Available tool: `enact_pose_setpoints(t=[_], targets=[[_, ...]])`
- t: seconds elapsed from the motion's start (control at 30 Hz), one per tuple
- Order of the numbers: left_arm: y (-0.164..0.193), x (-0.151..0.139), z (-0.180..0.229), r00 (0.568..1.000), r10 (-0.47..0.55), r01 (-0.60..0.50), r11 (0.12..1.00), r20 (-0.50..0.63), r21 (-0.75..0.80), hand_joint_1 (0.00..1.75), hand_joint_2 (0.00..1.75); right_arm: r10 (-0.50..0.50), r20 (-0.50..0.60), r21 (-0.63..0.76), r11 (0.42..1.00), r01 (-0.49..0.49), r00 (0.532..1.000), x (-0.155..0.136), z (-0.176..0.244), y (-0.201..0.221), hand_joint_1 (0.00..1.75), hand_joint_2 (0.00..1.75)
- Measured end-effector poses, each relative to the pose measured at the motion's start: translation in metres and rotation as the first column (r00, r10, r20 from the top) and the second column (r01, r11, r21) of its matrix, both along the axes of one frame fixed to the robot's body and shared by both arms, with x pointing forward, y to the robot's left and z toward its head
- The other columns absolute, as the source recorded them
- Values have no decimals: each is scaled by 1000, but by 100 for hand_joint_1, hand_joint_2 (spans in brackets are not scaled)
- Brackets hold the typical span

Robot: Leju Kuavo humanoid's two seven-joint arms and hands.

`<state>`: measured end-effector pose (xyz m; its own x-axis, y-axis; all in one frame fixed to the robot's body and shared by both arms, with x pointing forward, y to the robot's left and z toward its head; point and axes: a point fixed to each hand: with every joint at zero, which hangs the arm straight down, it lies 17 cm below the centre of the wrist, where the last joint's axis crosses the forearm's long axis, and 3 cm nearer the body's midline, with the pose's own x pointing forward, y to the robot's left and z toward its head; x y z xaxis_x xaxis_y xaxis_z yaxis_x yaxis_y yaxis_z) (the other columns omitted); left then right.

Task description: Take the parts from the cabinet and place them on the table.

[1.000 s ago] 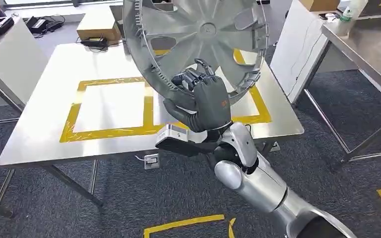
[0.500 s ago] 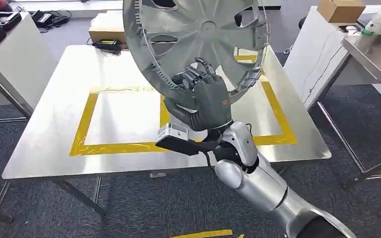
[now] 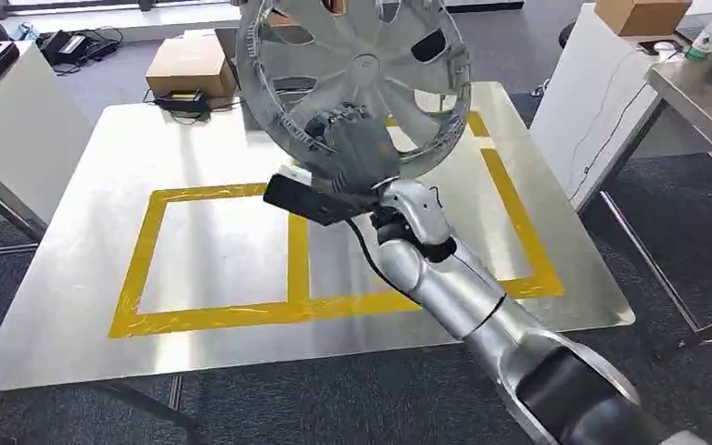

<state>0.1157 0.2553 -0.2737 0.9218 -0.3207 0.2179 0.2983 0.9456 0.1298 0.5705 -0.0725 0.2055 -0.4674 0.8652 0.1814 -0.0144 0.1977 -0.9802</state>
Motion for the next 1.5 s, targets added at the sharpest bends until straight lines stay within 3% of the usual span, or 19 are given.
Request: enact_pose_setpoints(t=[0.07,0.2,0.23,0.4,0.57,1.0,1.03,1.5], targets=[[0,10,2,1000,-1,1,1000,14,-3,0,175,-51,-62,-62,997,47,997,24,3,-1,175,175],[0,15,3,1000,0,0,1000,27,-4,0,175,-130,-133,-148,983,110,983,45,4,-7,175,175],[1,16,3,1000,3,-3,1000,29,-1,0,175,-152,-145,-169,977,127,978,48,4,-11,0,0],[4,5,1,1000,8,-8,1000,2,8,0,175,-221,-201,-235,957,172,954,51,-22,-34,0,0],[3,8,1,1000,15,-15,1000,18,3,0,175,-253,-196,-255,946,200,948,59,-13,-46,0,0],[5,7,1,999,28,-28,1000,16,2,0,175,-267,-213,-267,941,207,940,58,-22,-52,0,0],[5,7,1,999,28,-28,1000,15,2,0,0,-267,-213,-267,941,207,940,58,-22,-52,0,0],[6,9,1,999,45,-45,999,20,0,0,0,-253,-207,-265,944,195,945,57,-18,-40,0,0]])
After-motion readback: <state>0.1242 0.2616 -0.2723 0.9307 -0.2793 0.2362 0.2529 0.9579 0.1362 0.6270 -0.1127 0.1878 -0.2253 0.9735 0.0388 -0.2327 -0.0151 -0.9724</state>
